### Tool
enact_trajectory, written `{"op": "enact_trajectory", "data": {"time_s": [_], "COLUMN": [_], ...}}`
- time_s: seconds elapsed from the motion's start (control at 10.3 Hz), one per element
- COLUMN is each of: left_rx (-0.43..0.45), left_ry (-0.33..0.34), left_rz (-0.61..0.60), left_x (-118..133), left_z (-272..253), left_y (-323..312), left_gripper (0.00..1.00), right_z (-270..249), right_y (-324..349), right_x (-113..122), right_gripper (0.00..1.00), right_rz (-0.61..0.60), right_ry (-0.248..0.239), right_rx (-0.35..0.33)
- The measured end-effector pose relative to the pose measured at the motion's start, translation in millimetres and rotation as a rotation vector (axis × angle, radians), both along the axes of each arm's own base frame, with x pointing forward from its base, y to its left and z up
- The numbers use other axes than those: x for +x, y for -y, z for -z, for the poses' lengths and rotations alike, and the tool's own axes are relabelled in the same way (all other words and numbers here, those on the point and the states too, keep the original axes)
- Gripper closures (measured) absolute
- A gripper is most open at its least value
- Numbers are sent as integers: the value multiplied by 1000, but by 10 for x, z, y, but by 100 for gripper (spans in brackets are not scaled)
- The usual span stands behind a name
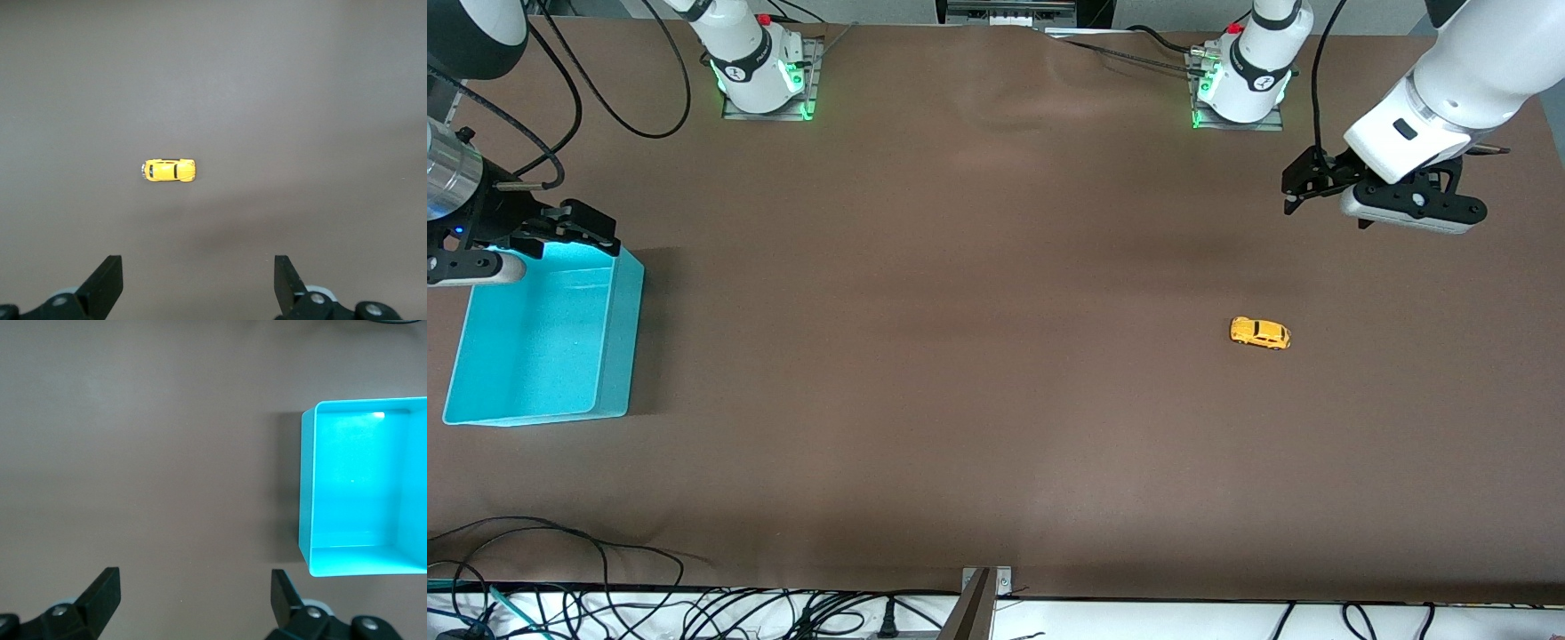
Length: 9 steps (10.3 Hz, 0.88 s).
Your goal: Wind up and store yellow beetle car
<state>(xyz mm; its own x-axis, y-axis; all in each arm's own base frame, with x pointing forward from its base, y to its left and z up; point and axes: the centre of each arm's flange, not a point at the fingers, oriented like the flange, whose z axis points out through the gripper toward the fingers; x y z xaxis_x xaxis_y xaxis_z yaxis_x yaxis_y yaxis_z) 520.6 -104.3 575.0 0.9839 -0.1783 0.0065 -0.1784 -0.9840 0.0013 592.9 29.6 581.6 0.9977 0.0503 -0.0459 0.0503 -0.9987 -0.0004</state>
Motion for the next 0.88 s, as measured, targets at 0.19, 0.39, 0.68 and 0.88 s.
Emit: {"op": "enact_trajectory", "data": {"time_s": [0.19,0.39,0.68,0.88], "left_rx": [6,7,7,6], "left_ry": [-8,-19,-31,-31], "left_rz": [10,5,1,2], "left_x": [-4,19,63,70], "left_z": [-17,-43,11,13], "left_y": [40,15,-5,2], "left_gripper": [0,0,0,0], "right_z": [-4,-20,-24,-49], "right_y": [-7,7,11,69], "right_x": [0,2,-4,-1], "right_gripper": [0,0,0,0], "right_rz": [2,4,15,13], "right_ry": [0,3,0,5], "right_rx": [6,7,8,7]}}
